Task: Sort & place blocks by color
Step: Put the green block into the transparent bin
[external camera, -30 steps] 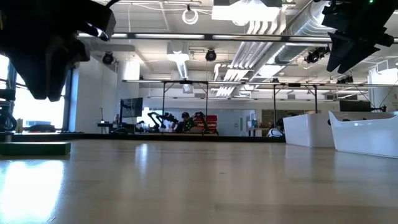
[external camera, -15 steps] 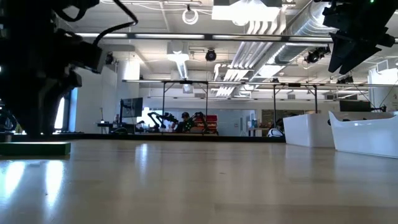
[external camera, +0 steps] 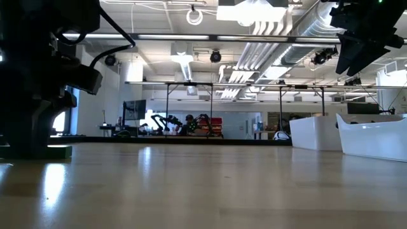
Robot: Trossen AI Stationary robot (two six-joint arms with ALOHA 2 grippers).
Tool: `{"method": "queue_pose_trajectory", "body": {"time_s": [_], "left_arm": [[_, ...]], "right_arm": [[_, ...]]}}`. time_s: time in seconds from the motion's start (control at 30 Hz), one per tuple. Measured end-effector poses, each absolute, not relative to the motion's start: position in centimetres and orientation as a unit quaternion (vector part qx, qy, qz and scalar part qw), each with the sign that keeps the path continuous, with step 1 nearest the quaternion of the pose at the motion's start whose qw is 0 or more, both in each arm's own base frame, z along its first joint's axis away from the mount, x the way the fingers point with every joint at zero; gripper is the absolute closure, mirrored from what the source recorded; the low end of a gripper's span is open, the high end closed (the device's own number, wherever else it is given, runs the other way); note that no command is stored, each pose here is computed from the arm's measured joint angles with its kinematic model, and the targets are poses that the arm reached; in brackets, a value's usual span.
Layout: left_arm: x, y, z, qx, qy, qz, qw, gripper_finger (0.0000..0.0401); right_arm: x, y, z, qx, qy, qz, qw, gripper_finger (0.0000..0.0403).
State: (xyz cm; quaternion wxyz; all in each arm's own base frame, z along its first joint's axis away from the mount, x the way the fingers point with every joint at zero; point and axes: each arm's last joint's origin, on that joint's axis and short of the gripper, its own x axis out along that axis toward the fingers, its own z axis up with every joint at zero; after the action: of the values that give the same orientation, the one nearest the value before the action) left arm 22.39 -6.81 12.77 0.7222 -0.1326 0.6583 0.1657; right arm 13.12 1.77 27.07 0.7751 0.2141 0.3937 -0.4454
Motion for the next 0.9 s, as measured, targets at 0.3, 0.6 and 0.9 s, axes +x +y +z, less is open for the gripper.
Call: {"method": "queue_pose_trajectory", "body": {"time_s": [0.3,0.6,0.9], "left_arm": [[22.3,-6.6,12.5,-0.14,0.661,0.155,0.721,0.0304],[22.6,-6.6,12.9,-0.139,0.66,0.158,0.721,0.0331],[25.3,-5.3,14.9,-0.118,0.622,0.138,0.762,0.0329]], "right_arm": [[13.4,1.8,27.1,0.225,0.383,-0.44,0.78,0.0203],[14.2,2.1,27.3,0.253,0.354,-0.425,0.794,0.0203],[15.9,2.7,28.0,0.33,0.305,-0.369,0.813,0.0203]]}}
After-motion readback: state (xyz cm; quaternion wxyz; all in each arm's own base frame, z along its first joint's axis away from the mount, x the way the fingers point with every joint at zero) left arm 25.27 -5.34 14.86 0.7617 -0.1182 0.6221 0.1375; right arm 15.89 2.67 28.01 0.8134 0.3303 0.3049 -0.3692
